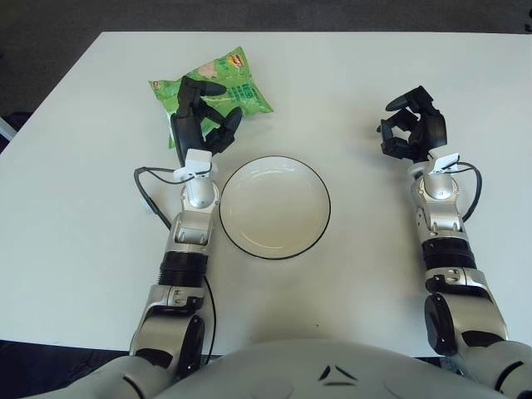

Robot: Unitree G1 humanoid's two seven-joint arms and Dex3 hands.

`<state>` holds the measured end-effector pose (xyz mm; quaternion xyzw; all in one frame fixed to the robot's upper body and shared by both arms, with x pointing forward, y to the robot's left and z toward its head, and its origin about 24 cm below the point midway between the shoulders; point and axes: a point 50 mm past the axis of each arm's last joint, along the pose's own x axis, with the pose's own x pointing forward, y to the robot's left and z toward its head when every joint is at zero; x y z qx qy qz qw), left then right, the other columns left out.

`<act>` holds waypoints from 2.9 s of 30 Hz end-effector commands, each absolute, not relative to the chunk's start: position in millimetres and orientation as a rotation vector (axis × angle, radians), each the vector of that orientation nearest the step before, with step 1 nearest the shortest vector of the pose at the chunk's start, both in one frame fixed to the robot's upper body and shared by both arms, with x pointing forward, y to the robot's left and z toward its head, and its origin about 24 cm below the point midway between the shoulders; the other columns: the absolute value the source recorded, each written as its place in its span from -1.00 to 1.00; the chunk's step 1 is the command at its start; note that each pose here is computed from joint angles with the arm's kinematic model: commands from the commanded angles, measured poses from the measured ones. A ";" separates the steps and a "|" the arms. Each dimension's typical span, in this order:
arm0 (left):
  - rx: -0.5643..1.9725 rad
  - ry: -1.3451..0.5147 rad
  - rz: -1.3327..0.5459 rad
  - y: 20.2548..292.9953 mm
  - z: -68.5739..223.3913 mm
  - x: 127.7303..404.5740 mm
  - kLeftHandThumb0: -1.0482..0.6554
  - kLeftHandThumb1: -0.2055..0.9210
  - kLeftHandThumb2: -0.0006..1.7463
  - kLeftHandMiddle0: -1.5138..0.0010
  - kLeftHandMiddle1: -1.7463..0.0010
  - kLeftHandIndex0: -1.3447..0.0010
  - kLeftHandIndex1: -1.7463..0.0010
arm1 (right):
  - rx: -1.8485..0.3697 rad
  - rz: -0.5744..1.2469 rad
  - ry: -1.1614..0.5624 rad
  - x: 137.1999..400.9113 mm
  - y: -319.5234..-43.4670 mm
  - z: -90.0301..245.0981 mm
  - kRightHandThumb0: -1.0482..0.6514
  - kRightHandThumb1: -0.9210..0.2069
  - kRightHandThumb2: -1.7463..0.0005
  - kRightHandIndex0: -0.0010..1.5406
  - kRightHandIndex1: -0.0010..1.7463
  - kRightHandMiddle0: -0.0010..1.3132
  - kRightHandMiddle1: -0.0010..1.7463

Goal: Put the snack into the plate.

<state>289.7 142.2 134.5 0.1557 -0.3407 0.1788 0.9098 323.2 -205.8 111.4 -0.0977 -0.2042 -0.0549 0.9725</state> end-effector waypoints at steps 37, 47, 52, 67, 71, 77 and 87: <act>1.172 -0.758 0.377 182.7 151.6 319.7 -0.37 1.00 -0.77 0.37 0.97 0.50 0.64 | -0.191 -0.106 -0.159 306.4 -202.5 54.9 0.22 -0.18 -0.10 -0.05 0.65 -0.29 0.69; 1.233 -0.692 0.367 182.4 153.1 337.4 -0.43 1.00 -0.79 0.52 1.00 0.53 0.78 | -0.197 -0.102 -0.150 306.5 -203.2 53.2 -0.17 -0.97 0.62 0.20 0.53 -0.33 0.73; 1.249 -0.683 0.363 183.5 148.4 345.2 -0.48 1.00 -0.79 0.66 1.00 0.61 0.85 | -0.201 -0.099 -0.141 306.4 -203.7 52.2 -0.19 -0.99 0.65 0.21 0.53 -0.33 0.73; 1.304 -0.700 0.318 180.5 144.9 360.0 -0.59 1.00 -0.94 0.94 1.00 0.73 0.96 | -0.210 -0.085 -0.116 307.4 -204.1 50.8 -0.19 -1.00 0.65 0.23 0.54 -0.33 0.73; 1.312 -0.651 0.290 178.4 145.6 367.2 -0.69 1.00 -0.96 0.99 1.00 0.77 0.98 | -0.211 -0.083 -0.112 308.0 -204.5 50.4 -0.19 -1.00 0.65 0.23 0.54 -0.33 0.73; 1.325 -0.565 0.234 177.2 143.6 376.1 -0.84 1.00 -0.88 1.00 1.00 0.80 0.99 | -0.215 -0.082 -0.109 308.1 -204.7 49.9 -0.19 -1.00 0.65 0.24 0.55 -0.34 0.73; 1.280 -0.389 0.101 182.9 136.5 388.9 -0.93 1.00 -0.78 1.00 1.00 0.82 1.00 | -0.222 -0.079 -0.107 307.8 -205.2 49.6 -0.19 -1.00 0.65 0.25 0.55 -0.34 0.74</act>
